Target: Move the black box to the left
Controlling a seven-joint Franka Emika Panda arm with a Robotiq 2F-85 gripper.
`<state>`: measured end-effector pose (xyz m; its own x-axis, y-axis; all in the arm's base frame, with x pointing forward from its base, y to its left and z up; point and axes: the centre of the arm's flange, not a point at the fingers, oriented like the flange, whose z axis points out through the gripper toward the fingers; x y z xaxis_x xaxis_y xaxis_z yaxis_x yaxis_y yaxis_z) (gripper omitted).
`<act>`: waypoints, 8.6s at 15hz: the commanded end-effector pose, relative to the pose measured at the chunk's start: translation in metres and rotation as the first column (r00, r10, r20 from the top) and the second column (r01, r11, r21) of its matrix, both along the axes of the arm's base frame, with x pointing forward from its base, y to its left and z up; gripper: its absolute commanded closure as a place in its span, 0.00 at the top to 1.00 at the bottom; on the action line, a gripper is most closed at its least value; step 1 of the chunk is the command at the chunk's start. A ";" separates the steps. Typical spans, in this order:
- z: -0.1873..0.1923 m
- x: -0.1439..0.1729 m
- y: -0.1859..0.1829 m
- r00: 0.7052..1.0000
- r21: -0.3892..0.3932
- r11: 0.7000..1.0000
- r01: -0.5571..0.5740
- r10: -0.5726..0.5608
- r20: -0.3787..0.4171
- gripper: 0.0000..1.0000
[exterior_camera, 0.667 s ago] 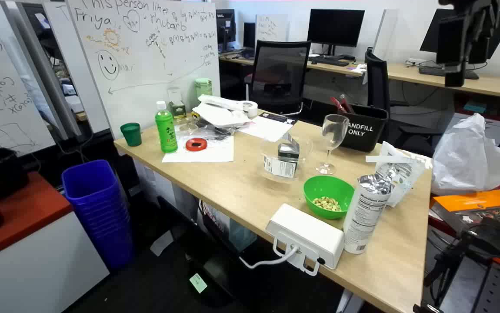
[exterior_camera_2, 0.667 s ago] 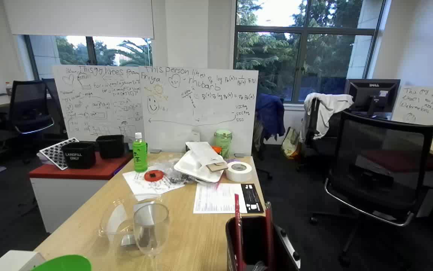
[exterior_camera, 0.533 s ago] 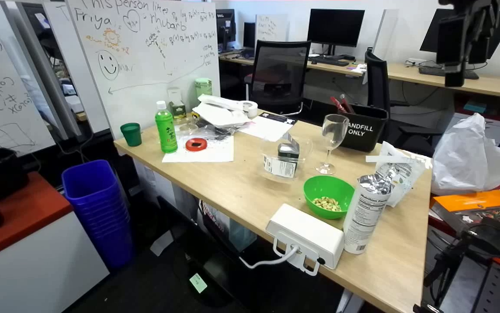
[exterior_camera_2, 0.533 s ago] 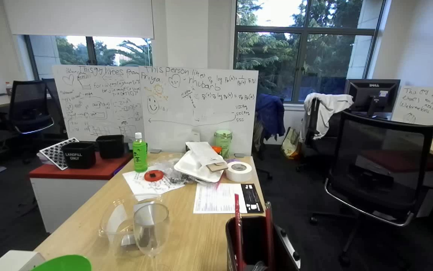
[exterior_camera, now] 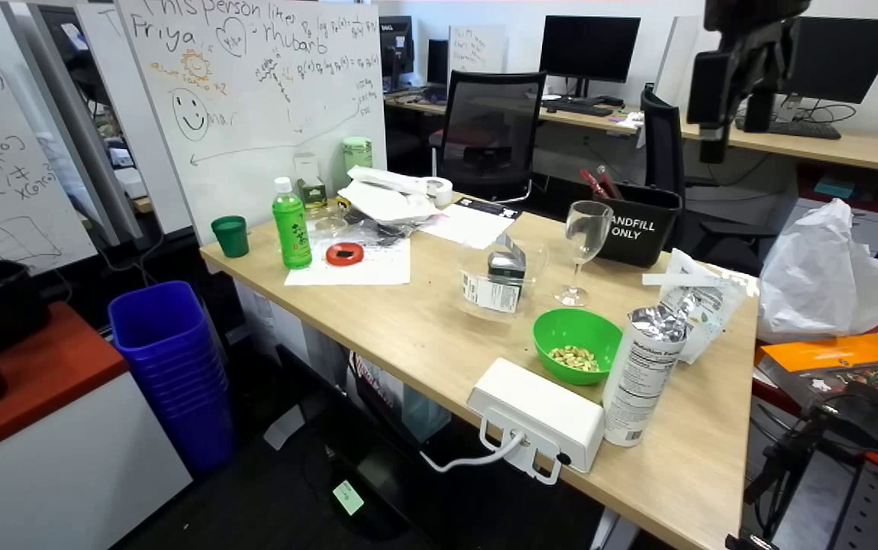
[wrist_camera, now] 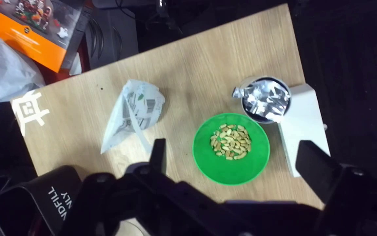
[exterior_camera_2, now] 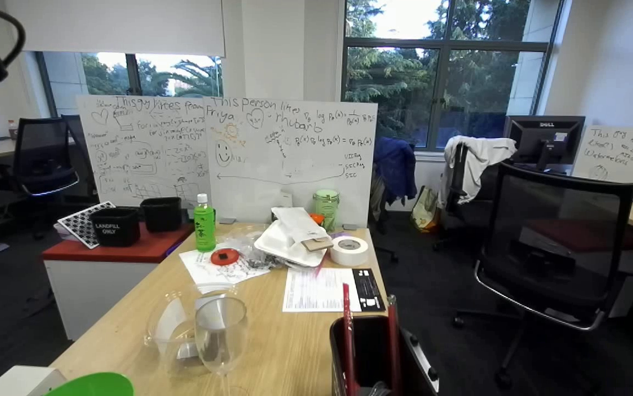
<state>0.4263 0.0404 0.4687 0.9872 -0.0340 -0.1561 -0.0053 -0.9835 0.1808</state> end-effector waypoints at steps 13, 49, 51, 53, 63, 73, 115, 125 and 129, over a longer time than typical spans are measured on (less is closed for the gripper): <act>-0.046 0.099 0.021 0.990 0.083 0.992 0.096 -0.103 0.092 1.00; -0.289 0.303 0.003 0.935 -0.438 0.868 0.237 -0.081 0.346 1.00; -0.294 0.306 0.000 0.937 -0.455 0.856 0.244 -0.087 0.339 1.00; -0.298 0.308 -0.003 0.936 -0.461 0.850 0.255 -0.099 0.337 1.00; -0.303 0.311 0.002 0.927 -0.419 0.854 0.309 -0.174 0.331 0.31; -0.295 0.299 -0.010 0.900 -0.337 0.848 0.410 -0.316 0.300 0.00; -0.206 0.184 0.132 0.926 -0.051 0.993 0.103 -0.077 0.371 0.00; -0.234 0.194 0.142 0.940 -0.072 0.997 0.026 0.000 0.341 0.29; -0.228 0.196 0.133 0.939 -0.068 0.997 0.029 -0.004 0.344 0.56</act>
